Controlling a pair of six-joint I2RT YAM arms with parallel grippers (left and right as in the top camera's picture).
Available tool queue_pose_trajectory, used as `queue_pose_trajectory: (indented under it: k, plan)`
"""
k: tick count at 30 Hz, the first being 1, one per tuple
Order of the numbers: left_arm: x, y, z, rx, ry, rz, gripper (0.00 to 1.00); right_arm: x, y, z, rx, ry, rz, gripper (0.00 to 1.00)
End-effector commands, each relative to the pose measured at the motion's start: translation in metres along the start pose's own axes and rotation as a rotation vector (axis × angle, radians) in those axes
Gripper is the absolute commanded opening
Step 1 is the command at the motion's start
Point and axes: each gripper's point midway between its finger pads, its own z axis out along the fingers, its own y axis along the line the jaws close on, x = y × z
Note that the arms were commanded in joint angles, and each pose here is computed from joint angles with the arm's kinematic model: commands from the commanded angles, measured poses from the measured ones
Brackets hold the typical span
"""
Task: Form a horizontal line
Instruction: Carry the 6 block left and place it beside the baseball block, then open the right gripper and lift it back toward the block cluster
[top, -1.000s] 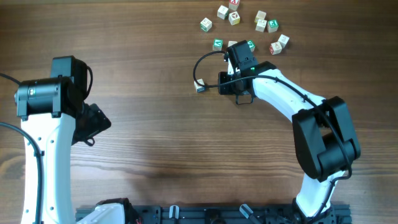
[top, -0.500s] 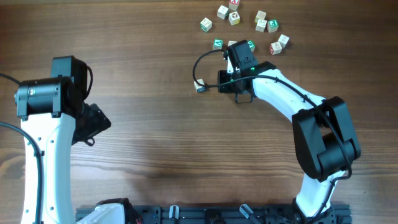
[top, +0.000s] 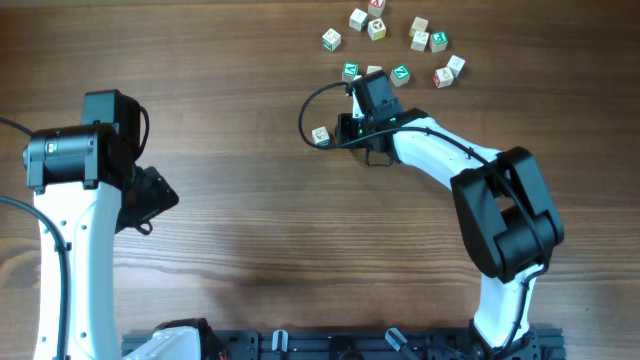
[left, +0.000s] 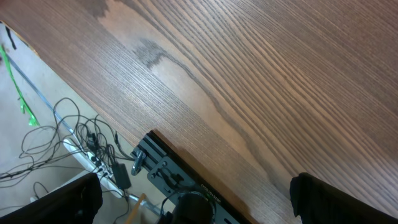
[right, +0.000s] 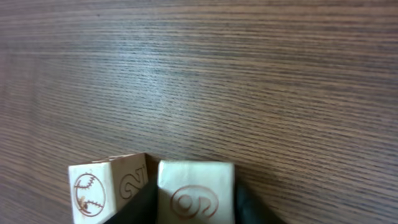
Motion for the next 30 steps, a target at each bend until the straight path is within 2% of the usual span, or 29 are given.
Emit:
queue_pose_trajectory:
  k: [1,6,13,26,30]
  plan:
    - [0.000,0.005,-0.001,-0.006,-0.014,-0.011,1.00,0.014,-0.007,0.013,0.029,0.038,-0.001,0.48]
    - [0.000,0.005,-0.001,-0.006,-0.014,-0.011,1.00,0.010,-0.005,0.011,0.028,0.036,0.001,0.57]
    - [0.000,0.005,-0.001,-0.006,-0.014,-0.011,1.00,-0.002,-0.009,-0.009,0.098,0.050,0.003,0.59]
    - [0.000,0.005,-0.001,-0.006,-0.014,-0.011,1.00,-0.050,0.008,-0.100,0.129,-0.106,-0.008,0.60]
    - [0.000,0.005,-0.001,-0.006,-0.014,-0.011,1.00,-0.063,0.016,-0.128,0.113,-0.170,-0.011,0.63]
